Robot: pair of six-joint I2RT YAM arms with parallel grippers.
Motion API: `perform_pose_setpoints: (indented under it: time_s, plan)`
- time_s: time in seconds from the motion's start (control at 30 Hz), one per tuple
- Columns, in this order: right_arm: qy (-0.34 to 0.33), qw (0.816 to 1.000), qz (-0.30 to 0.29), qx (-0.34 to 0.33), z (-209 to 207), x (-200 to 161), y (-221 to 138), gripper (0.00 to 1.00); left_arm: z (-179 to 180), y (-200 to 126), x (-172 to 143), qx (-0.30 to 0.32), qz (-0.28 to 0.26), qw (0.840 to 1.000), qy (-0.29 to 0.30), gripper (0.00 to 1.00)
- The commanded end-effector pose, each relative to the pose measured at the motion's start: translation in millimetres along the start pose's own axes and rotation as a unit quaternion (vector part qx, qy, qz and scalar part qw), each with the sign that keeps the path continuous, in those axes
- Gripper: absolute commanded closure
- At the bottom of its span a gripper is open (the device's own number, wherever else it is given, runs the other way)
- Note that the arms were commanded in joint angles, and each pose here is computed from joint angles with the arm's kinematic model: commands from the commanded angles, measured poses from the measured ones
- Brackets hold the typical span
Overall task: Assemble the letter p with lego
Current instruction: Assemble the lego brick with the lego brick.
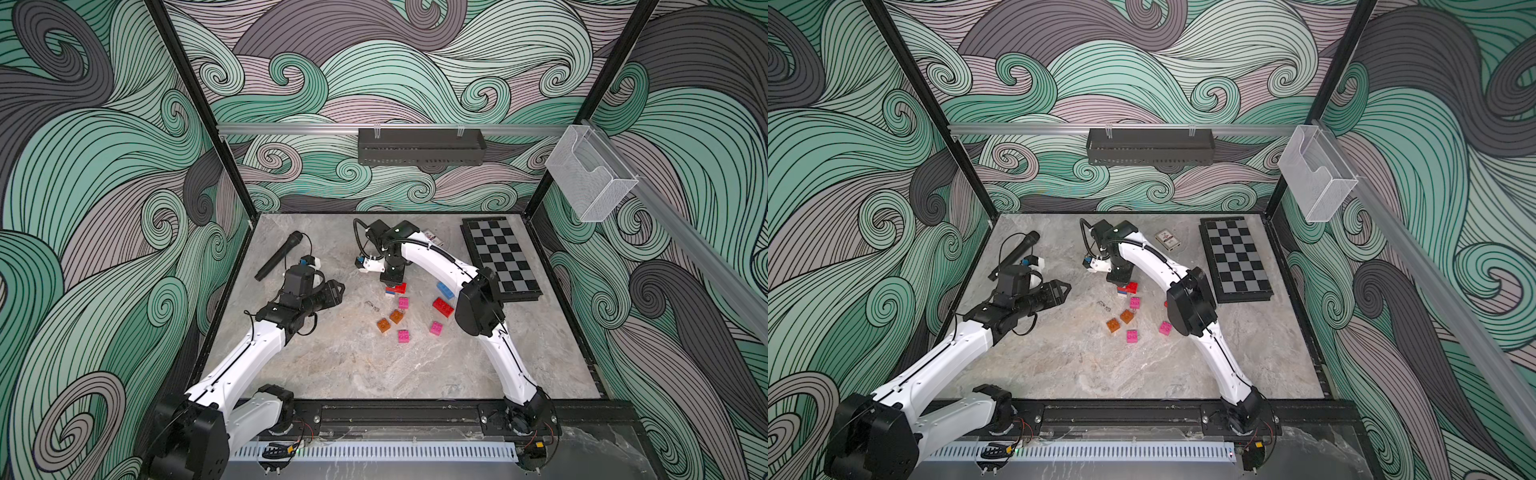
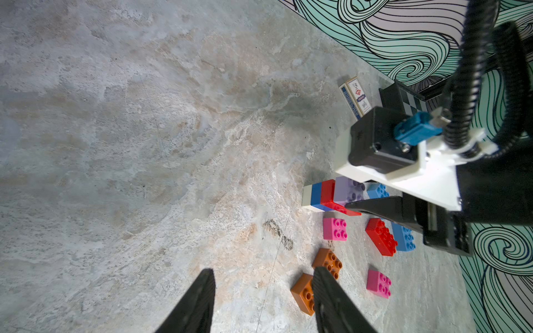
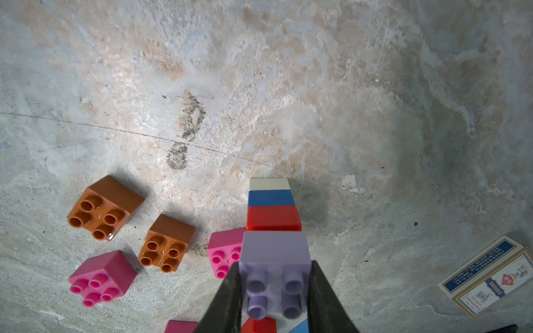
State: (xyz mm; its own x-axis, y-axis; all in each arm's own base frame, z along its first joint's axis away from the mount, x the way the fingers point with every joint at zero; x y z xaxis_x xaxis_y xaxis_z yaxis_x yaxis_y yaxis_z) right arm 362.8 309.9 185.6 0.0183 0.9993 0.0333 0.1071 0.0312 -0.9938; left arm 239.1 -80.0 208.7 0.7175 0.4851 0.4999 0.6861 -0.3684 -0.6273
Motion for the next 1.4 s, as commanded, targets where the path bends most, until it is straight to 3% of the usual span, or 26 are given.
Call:
perform_pose_setpoints:
  time_s: [0.0, 0.9, 1.37]
  plan:
    - [-0.004, 0.999, 0.015, 0.029, 6, -1, 12, 0.81, 1, -1, 0, -0.006, -0.004, 1.0, 0.002, 0.44]
    - [-0.001, 1.0, -0.023, 0.007, 3, -2, -19, 0.82, 1, -2, 1, -0.006, -0.006, 1.0, 0.003, 0.45]
    - [0.012, 1.0, -0.013, -0.011, 0, -7, -21, 0.82, 1, -2, 1, -0.008, -0.007, 1.0, 0.003, 0.44]
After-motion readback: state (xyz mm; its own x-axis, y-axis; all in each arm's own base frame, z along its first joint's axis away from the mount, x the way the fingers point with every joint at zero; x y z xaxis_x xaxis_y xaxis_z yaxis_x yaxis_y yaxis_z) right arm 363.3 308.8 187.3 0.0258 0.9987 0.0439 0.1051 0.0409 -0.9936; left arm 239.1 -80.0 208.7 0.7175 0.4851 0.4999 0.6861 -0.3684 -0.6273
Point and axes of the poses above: each gripper's point midway between its finger pads, its own y axis out along the fingers, its own z axis along the line the jaws close on, x = y × z, the point moved 10 cm from there along -y, back along the fingers, and after that the axes turned 11 degrees about -y, right-handed, at the moved point
